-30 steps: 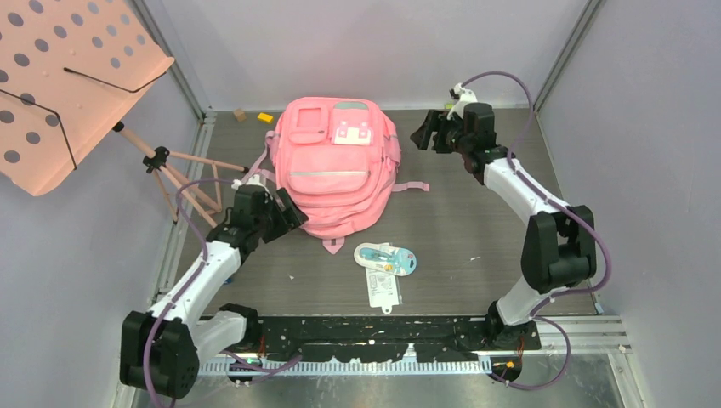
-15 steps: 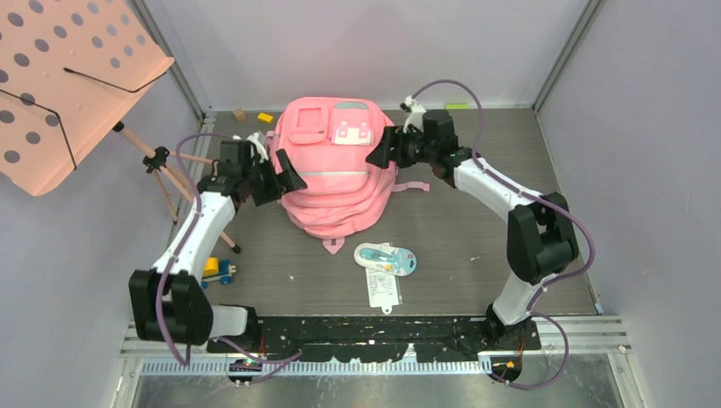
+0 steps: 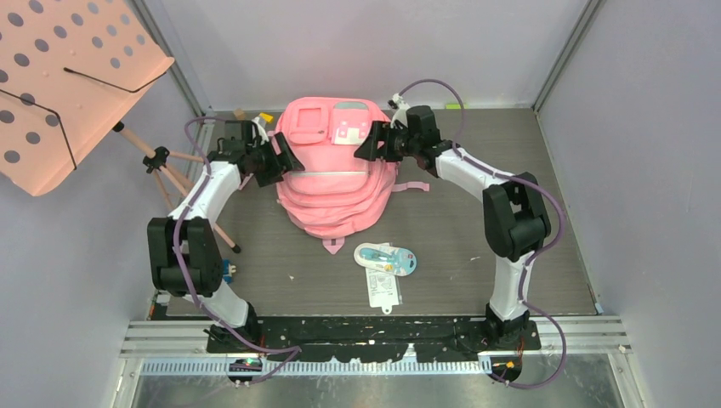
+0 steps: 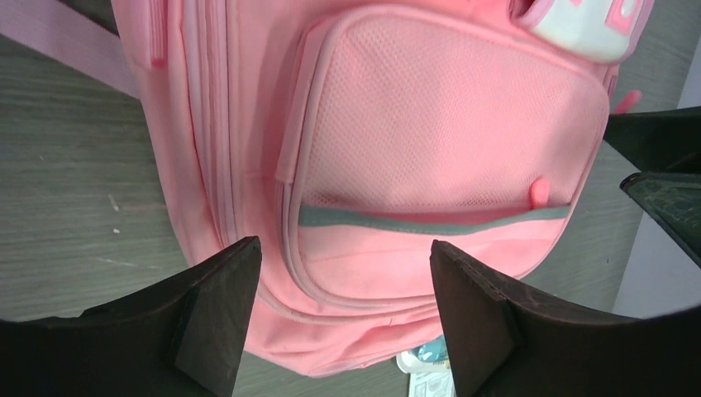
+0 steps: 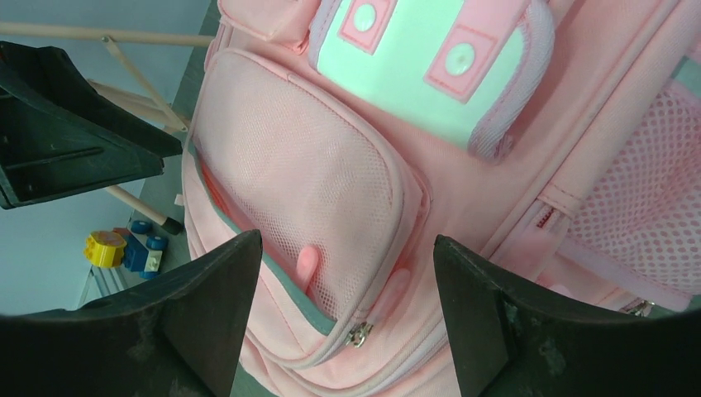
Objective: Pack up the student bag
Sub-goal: Unzip the student bag at the center of the board.
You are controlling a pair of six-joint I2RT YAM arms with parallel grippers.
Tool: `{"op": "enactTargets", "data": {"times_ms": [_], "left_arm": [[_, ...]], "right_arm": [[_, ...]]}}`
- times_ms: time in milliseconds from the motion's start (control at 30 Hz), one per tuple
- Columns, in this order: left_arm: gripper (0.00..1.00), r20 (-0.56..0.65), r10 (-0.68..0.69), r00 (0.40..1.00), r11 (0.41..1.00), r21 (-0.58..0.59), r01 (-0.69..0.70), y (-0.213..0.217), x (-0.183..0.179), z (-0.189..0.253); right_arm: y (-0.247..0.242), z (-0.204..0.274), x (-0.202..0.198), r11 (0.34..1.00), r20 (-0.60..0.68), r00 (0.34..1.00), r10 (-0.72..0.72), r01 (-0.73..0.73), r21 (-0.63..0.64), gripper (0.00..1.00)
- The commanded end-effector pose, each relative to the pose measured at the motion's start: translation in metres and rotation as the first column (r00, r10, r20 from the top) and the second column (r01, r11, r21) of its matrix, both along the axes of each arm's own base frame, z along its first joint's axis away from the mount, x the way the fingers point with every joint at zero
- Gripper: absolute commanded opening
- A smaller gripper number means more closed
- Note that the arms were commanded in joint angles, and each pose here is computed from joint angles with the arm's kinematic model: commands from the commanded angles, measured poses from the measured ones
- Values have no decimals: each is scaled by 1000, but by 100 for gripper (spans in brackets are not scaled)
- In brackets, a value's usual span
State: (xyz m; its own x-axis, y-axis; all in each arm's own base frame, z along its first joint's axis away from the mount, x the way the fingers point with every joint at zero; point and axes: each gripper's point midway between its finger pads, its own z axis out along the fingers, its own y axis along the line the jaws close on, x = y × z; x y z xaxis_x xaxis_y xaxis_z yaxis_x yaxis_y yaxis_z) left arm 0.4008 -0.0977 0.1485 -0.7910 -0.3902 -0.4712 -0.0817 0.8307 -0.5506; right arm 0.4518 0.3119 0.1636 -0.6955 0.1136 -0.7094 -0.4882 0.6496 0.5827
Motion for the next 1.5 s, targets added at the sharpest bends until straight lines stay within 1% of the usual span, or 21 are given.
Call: {"op": "enactTargets", "data": {"times_ms": [0,133,333,500,633,900,967,1067,1133,1233,1333,1400,1467], "left_arm": [[77,57,16,998,998,57,-20,11,20,13],[77,38,11,999,997,70,-14,12,23,6],[71,20,0,1000,998,58,-1,10,23,-2],[67,-6,-11,1000,999,41,11,5,21,-9],[70,-4,-6,1000,999,46,6,7,21,-9],[70,-15,-4,1000,999,46,5,7,18,-10],[70,-11,-7,1000,999,46,7,7,17,-7],[70,-7,-11,1000,999,45,11,6,15,-5],[70,-6,-12,1000,999,48,12,7,14,-5],[70,-11,-12,1000,999,53,13,7,15,-6],[70,-14,-15,1000,999,49,16,7,15,-6],[71,-12,-16,1000,999,50,16,7,15,-6],[71,-13,-16,1000,998,54,17,8,15,-7]], "right_arm": [[11,26,14,999,49,999,-6,3,49,82],[21,14,7,999,12,999,39,-39,21,82],[23,1,-10,998,-22,998,58,-58,5,81],[24,-7,-28,995,-62,993,102,-101,20,75],[18,10,-34,996,-20,996,81,-81,28,73],[7,37,-52,997,16,998,65,-66,44,69],[4,38,-60,997,3,997,73,-73,39,68],[1,32,-80,992,-46,991,123,-122,30,67],[-3,30,-88,991,-47,990,135,-134,16,66],[-15,29,-90,992,-2,993,115,-114,-45,65],[-28,26,-81,990,56,996,67,-60,-128,65],[-34,24,-72,984,122,991,60,-38,-176,65],[-37,24,-65,973,206,974,95,-47,-228,65]]}}
